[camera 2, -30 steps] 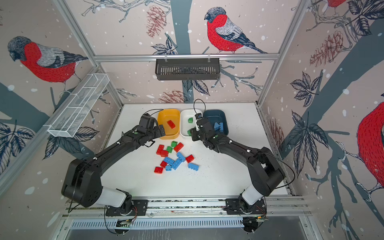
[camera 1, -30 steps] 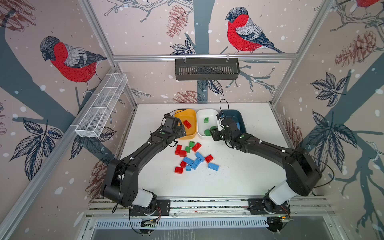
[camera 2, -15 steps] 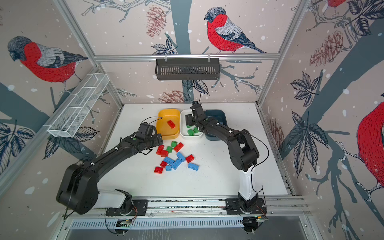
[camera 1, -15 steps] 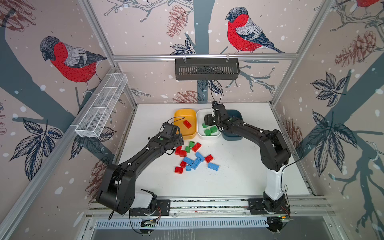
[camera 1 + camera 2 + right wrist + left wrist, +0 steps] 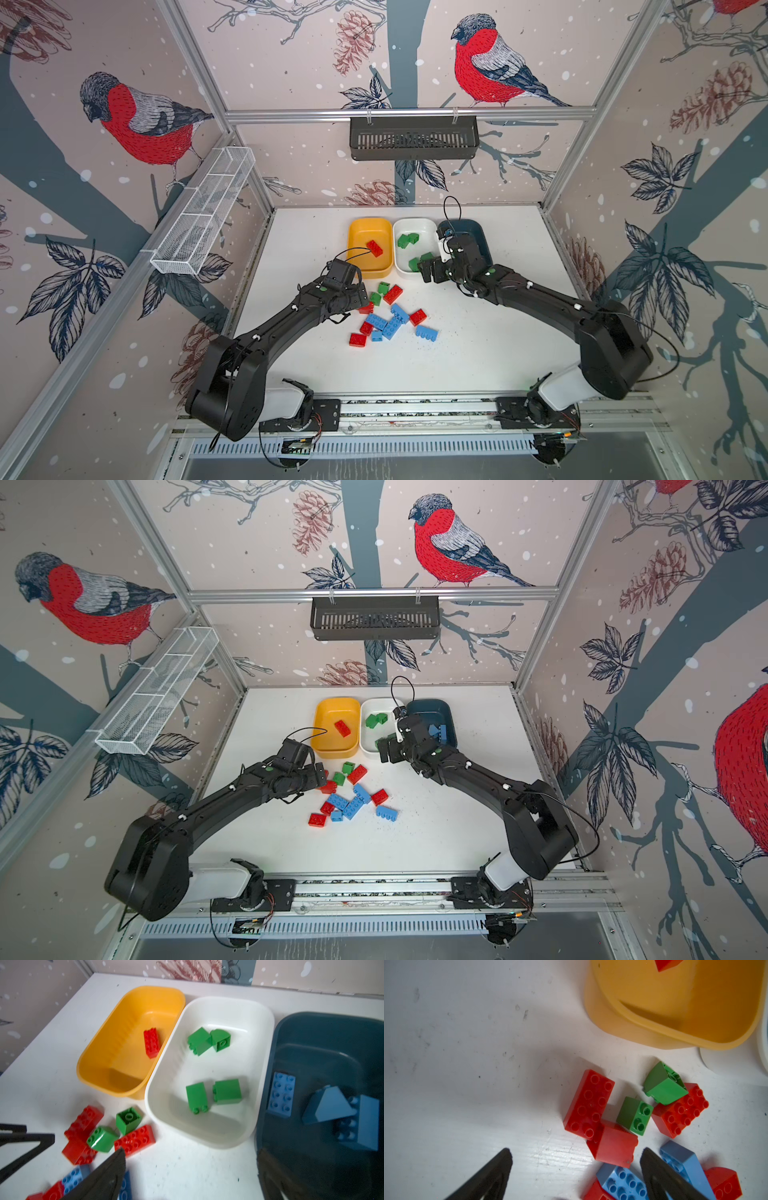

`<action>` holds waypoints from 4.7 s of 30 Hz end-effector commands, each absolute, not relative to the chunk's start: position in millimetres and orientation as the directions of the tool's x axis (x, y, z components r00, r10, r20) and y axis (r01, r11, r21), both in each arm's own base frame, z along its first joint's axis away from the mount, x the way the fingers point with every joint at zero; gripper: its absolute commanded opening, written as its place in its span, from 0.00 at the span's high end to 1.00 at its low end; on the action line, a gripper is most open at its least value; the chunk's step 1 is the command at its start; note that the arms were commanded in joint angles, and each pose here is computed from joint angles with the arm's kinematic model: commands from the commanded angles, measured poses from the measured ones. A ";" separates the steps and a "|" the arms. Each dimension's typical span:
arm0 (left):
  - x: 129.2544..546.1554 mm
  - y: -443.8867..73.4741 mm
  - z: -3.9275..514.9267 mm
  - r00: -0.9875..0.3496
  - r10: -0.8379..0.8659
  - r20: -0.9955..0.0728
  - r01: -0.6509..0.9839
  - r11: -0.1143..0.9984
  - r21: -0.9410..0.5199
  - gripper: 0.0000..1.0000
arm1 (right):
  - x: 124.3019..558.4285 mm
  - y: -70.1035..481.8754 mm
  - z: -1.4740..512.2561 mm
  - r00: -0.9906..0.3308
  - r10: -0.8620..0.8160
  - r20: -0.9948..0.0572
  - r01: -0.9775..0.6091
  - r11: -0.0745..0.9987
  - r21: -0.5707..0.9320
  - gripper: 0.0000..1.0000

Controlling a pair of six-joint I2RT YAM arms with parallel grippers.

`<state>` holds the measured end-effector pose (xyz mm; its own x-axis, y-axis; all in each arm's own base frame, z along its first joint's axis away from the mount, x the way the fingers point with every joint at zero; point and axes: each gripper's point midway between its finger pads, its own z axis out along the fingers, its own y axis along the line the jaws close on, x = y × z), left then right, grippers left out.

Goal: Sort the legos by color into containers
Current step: 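Release the green brick into the white tub while left lowers to the pile, then grasp a red square brick with the left gripper while right returns to pile, then drop the red brick into the yellow tub with left while right lowers to blue brick, then grasp a light-blue brick with the right gripper and lift it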

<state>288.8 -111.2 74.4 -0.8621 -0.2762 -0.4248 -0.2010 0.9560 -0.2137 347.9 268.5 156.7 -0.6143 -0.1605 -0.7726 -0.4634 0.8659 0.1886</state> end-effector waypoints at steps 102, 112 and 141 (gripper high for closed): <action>508.0 -174.3 111.8 -0.740 -0.182 -0.648 -0.078 0.979 -0.186 0.59 | 196.3 289.3 27.0 -0.682 -0.476 -0.555 -0.641 0.754 0.141 0.34; 522.8 -211.4 103.7 -0.792 -0.130 -0.596 0.039 0.964 -0.263 0.35 | 198.1 283.8 19.6 -0.697 -0.478 -0.534 -0.621 0.775 0.116 0.49; 482.5 -196.2 139.6 -0.744 -0.173 -0.646 0.049 0.949 -0.311 0.03 | 233.8 243.5 59.0 -0.690 -0.289 -0.664 -0.443 0.894 0.071 0.84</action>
<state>481.6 -192.9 131.3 -0.7582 -0.1578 -0.6326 0.0382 0.9579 -0.2847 223.4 250.2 49.4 -0.6923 -0.3574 -0.6269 -0.5015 0.8629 0.0618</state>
